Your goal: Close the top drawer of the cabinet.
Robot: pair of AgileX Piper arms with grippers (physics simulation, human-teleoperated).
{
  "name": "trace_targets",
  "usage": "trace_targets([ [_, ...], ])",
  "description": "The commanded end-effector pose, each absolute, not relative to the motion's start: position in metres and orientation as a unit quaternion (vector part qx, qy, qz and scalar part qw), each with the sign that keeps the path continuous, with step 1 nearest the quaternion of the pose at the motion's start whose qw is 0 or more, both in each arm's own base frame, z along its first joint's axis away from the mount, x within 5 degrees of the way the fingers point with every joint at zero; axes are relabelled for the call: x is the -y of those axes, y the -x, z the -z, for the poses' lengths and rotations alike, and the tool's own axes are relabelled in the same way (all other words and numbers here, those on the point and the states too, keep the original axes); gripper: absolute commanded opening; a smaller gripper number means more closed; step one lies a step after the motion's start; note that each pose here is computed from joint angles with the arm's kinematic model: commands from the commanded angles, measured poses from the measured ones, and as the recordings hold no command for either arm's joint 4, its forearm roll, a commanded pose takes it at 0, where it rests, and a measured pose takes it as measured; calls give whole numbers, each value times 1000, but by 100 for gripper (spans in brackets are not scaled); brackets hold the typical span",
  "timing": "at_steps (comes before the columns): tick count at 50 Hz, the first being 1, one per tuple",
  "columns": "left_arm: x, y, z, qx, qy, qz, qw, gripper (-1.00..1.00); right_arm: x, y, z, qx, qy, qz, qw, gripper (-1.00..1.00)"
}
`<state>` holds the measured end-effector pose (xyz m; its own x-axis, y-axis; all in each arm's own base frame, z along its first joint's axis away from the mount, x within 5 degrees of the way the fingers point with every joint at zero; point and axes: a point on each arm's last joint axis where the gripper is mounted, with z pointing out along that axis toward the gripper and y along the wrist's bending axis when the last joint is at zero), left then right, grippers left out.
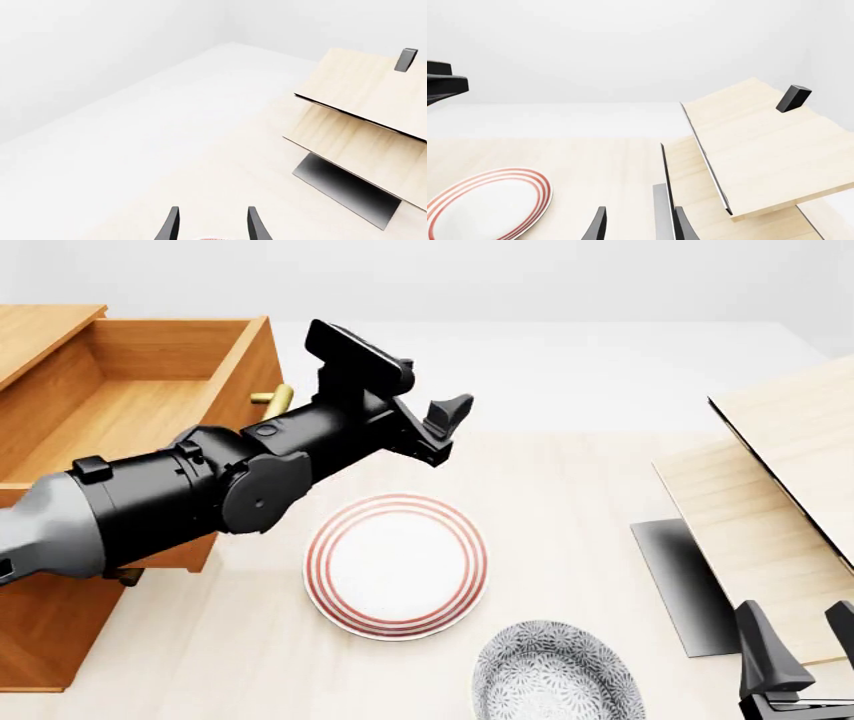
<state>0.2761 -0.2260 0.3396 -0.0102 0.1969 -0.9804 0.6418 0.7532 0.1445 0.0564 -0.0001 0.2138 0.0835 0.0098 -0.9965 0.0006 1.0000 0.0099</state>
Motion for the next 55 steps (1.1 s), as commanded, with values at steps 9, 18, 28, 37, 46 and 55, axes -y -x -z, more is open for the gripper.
trace_targets([
  [9, 194, -332, -314, -744, -259, 118, 604, 100, 0, -56, -214, -677, -4, -3, 736, 100],
  [18, 161, -337, -305, -764, -233, 89, 596, 100, 0, -56, -214, -677, -4, -3, 736, 100],
  [28, 120, -317, -309, -775, -197, 68, 596, 100, 0, -56, -214, -677, -4, -3, 736, 100],
  [37, 92, -312, -300, -787, -171, 43, 592, 100, 0, -56, -214, -677, -4, -3, 736, 100],
  [46, 68, -312, -296, -793, -148, 19, 591, 100, 0, -56, -214, -677, -4, -3, 736, 100],
  [55, 49, -311, -298, -793, -128, -3, 595, 100, 0, -56, -214, -677, -4, -3, 736, 100],
])
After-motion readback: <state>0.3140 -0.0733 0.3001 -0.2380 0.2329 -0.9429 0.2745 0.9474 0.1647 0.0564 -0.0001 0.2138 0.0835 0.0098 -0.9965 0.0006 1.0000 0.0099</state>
